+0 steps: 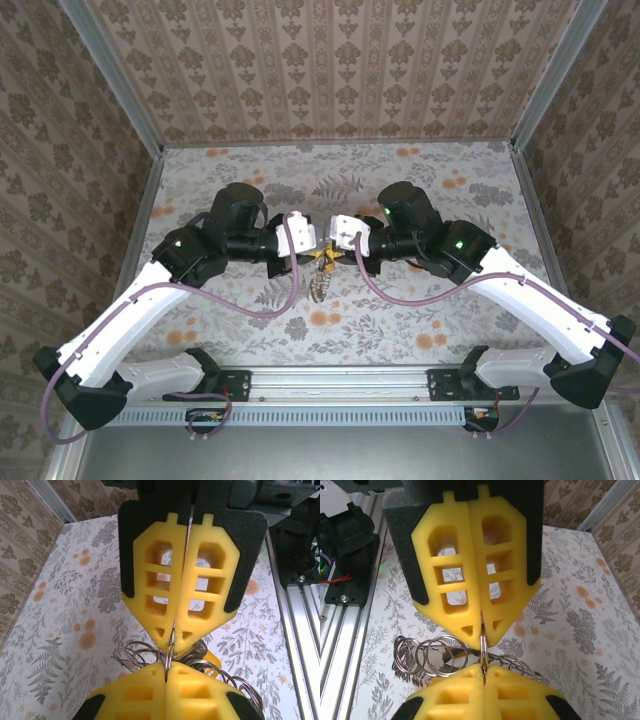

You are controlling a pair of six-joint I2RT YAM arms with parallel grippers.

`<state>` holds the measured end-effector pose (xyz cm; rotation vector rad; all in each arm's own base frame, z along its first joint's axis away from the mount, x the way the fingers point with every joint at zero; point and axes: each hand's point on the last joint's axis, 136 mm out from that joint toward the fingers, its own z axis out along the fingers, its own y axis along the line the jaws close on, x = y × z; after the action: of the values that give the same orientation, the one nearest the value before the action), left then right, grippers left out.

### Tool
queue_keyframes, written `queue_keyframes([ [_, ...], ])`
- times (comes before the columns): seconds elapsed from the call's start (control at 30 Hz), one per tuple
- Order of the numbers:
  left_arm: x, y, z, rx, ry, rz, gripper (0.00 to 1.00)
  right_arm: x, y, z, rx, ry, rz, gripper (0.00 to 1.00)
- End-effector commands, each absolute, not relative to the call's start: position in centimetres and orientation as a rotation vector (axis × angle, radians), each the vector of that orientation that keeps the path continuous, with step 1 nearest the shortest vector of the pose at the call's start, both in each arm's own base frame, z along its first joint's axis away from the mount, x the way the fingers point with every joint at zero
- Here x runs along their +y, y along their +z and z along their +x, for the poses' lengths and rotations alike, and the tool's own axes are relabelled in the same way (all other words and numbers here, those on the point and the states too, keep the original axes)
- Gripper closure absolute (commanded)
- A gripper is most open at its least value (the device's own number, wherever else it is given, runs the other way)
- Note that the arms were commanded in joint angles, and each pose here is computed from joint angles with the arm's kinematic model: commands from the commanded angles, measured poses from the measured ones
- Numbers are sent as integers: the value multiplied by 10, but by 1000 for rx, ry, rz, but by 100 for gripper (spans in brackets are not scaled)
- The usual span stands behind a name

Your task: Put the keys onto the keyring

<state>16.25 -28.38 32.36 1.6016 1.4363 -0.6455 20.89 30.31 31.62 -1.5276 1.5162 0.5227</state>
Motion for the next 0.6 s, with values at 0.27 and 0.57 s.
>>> queue_keyframes([
  [0.27,-288,384,141,1170,-973,1431,100,305,337,190,1405,605,-1520,80],
  [0.57,-282,393,136,1126,-1029,1371,100,306,334,192,1412,597,-1525,95],
])
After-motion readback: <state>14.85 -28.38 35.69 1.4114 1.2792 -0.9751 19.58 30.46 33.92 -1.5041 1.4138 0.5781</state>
